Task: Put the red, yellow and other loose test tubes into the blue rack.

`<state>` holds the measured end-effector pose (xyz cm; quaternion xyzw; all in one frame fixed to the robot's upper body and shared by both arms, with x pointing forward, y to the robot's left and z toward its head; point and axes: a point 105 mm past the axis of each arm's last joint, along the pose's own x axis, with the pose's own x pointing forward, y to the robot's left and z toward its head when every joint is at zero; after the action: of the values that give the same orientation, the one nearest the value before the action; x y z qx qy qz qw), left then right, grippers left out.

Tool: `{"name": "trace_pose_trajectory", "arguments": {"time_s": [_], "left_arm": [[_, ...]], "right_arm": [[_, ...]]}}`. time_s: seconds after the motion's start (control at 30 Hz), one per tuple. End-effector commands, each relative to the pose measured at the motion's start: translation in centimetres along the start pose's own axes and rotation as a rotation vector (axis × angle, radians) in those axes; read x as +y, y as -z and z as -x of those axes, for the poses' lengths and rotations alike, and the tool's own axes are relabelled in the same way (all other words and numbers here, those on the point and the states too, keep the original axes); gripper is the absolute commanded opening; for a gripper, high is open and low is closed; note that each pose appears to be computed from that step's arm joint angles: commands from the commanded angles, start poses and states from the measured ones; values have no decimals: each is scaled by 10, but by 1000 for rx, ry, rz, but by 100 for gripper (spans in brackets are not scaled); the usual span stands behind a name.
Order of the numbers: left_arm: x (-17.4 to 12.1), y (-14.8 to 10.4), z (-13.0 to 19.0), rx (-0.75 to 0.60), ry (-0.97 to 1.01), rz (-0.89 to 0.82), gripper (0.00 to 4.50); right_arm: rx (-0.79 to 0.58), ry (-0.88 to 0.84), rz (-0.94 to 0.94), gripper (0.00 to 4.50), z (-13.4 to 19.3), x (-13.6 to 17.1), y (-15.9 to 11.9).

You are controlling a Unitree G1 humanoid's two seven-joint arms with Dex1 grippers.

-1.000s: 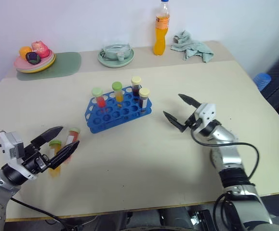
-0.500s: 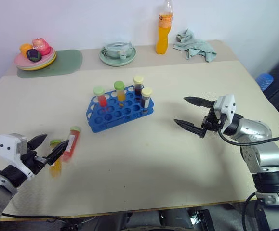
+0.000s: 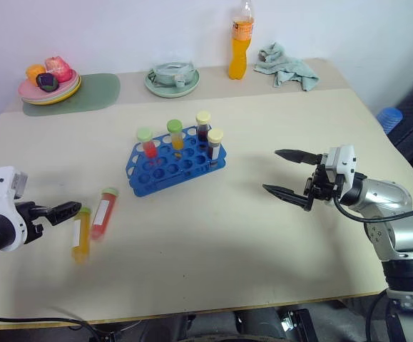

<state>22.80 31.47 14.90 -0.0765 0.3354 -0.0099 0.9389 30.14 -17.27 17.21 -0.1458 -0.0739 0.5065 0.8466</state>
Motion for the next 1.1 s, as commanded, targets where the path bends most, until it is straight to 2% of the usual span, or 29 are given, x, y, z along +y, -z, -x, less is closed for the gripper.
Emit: {"name": "trace_pose_trajectory", "arguments": {"time_s": [0.03,0.23,0.57,1.1], "left_arm": [[13,7,9,65,-54,36,450],[11,20,7,125,-62,57,450],[14,25,-4,139,-155,153,450],[17,29,-12,181,-287,280,450]], "right_arm": [[-33,-1,48,447,-1,-5,-12],[-52,-123,52,447,-3,6,-20],[-105,-330,112,447,-8,31,-35],[-143,-436,164,447,-19,42,-46]]}}
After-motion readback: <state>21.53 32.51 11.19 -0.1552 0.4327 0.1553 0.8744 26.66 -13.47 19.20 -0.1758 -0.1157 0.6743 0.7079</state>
